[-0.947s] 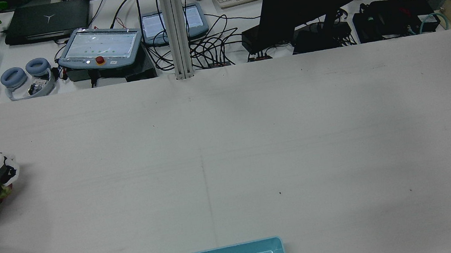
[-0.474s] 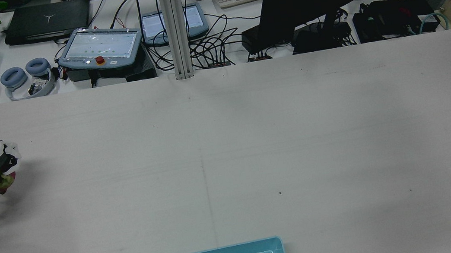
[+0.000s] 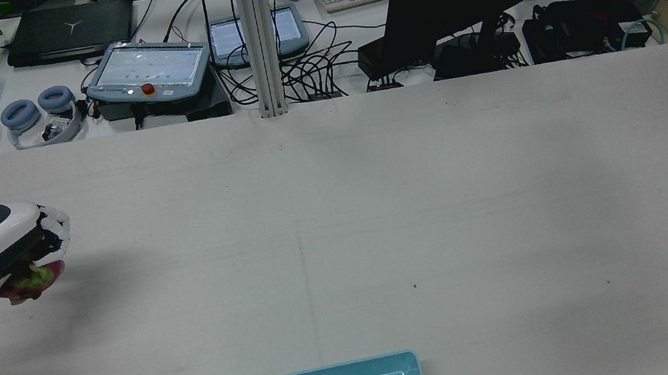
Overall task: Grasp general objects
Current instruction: 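Lift the dragon fruit with the left hand off the table, then carry the dragon fruit toward the blue tray and lower it in, then open the left hand fingers to release the fruit into the tray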
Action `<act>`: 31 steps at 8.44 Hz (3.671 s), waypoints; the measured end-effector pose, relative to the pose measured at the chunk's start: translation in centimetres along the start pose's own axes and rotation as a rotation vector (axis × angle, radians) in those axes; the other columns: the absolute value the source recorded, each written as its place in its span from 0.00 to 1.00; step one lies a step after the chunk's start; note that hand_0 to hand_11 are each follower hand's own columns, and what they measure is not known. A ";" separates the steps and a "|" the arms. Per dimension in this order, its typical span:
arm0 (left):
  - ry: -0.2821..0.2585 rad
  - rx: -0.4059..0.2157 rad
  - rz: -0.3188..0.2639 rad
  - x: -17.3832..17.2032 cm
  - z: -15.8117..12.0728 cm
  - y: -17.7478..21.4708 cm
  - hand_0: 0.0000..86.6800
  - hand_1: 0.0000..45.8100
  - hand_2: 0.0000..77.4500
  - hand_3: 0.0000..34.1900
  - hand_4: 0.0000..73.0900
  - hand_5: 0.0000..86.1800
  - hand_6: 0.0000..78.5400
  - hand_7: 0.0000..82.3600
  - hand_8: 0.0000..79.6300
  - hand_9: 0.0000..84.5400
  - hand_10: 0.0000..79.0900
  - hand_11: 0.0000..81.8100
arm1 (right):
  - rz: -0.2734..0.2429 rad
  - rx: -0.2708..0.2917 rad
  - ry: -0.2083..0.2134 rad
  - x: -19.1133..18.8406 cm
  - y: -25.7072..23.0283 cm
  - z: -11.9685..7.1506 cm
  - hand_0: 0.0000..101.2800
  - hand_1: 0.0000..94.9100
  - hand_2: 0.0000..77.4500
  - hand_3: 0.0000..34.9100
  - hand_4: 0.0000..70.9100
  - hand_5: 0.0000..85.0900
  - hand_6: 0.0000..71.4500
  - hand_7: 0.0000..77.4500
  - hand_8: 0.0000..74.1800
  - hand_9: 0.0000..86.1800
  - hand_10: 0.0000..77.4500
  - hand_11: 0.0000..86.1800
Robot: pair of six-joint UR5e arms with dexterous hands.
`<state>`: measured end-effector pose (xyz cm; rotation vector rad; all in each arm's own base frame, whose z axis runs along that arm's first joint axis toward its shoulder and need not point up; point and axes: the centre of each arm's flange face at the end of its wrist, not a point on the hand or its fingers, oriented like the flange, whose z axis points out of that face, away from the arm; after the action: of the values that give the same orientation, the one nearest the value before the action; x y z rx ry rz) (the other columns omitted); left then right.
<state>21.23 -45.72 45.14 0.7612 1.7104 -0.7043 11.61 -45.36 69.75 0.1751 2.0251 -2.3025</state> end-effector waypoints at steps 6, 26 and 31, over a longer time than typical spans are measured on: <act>0.219 -0.481 -0.565 9.1 1.1 10.1 0.92 0.00 0.00 0.00 0.89 0.81 0.69 0.85 0.61 0.64 0.37 0.71 | 0.000 0.000 0.000 0.0 0.0 0.0 0.00 1.00 1.00 0.00 0.00 0.00 0.00 0.00 0.00 0.01 0.00 0.00; 0.407 -0.899 -0.972 17.8 1.3 35.1 0.93 0.00 0.00 0.00 0.10 0.82 0.00 0.81 0.01 0.09 0.48 0.01 | -0.002 0.000 0.000 0.0 0.0 0.0 0.00 1.00 1.00 0.00 0.00 0.00 0.00 0.00 0.00 0.01 0.00 0.00; 0.414 -0.799 -0.991 16.5 5.1 27.6 0.93 0.00 0.00 0.00 0.46 0.81 0.63 0.85 0.06 0.48 0.48 0.33 | -0.001 -0.001 0.000 0.0 0.0 0.0 0.00 1.00 1.00 0.00 0.00 0.00 0.00 0.00 0.00 0.01 0.00 0.01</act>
<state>42.27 -30.28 25.74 -0.5999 2.4951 -0.4119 11.61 -45.36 69.72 0.1735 2.0265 -2.3028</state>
